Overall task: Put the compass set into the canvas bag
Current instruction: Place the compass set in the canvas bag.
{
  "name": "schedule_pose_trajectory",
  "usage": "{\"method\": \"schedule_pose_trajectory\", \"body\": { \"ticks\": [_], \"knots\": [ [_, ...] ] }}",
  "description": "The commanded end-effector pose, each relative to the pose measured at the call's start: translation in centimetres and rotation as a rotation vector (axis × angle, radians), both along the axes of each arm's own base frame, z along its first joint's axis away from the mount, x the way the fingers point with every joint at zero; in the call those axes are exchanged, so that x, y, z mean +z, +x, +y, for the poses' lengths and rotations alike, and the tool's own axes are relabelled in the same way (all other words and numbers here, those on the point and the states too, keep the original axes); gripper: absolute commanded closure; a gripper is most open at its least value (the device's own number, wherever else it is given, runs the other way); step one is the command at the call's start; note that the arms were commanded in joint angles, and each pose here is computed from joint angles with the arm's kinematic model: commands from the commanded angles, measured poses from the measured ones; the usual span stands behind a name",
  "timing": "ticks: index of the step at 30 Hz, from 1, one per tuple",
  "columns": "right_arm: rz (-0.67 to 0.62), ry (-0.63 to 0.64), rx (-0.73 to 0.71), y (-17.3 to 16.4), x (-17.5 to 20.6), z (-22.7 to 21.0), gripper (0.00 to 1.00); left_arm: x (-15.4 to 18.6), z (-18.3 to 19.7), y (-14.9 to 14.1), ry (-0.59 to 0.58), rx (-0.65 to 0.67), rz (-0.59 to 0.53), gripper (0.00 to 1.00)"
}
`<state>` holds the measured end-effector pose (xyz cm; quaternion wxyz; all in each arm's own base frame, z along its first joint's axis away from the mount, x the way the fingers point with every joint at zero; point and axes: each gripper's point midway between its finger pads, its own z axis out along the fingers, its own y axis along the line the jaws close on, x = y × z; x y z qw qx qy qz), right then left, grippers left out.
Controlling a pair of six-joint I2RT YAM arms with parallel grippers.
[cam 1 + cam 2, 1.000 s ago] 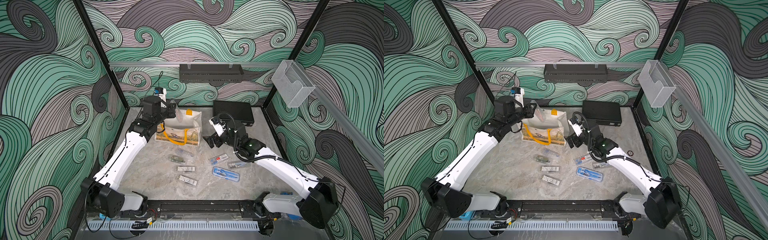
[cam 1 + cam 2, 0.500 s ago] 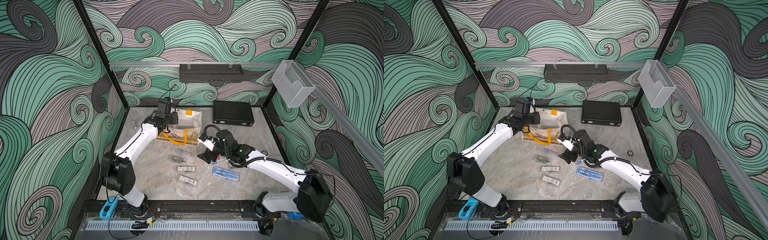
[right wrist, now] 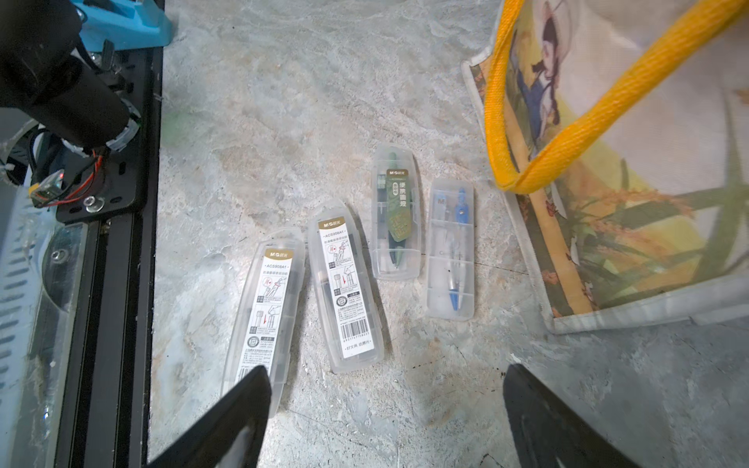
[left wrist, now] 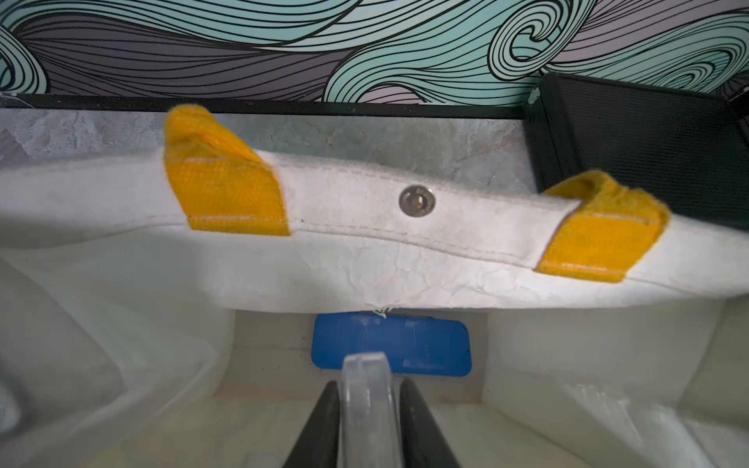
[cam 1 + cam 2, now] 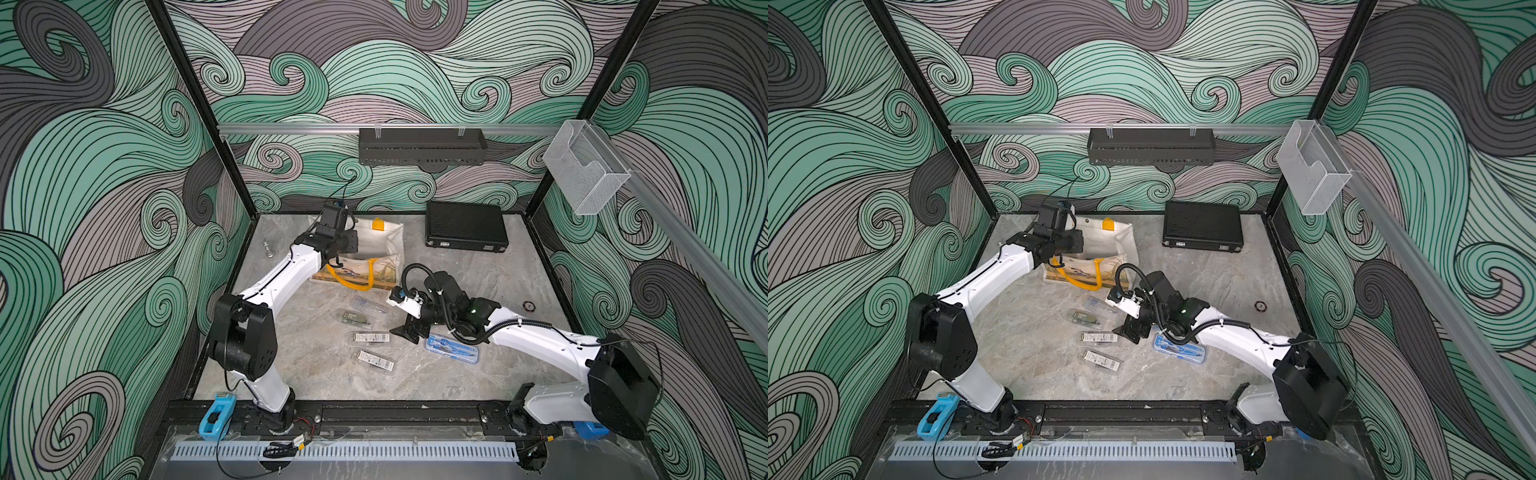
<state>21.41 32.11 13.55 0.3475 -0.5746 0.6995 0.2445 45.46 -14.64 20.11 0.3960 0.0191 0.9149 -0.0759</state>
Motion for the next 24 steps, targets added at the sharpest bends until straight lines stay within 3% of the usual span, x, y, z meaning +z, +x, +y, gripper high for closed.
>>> {"method": "schedule_pose_trajectory", "body": {
  "ticks": [1,6,14,19,24],
  "knots": [
    [-0.013,-0.034,0.096,-1.3,-0.8,0.7,0.11,1.0,0.1,0.2,-0.006,-0.002,-0.016,0.63],
    [-0.026,-0.103,0.184,-3.0,-2.5,1.1,0.11,2.5,-0.2,-0.1,-0.031,-0.016,-0.039,0.42],
    [0.009,-0.165,0.285,-6.2,-4.0,1.8,0.11,8.8,-1.4,-2.9,-0.194,-0.075,-0.135,0.03],
    [0.05,-0.215,0.303,-7.6,-5.2,2.0,0.16,12.0,-0.7,-6.0,-0.284,-0.065,-0.203,0.01],
    [0.08,-0.261,0.297,-8.4,-6.3,2.5,0.19,11.5,1.2,-9.0,-0.318,0.02,-0.191,0.01]
  ]
}}
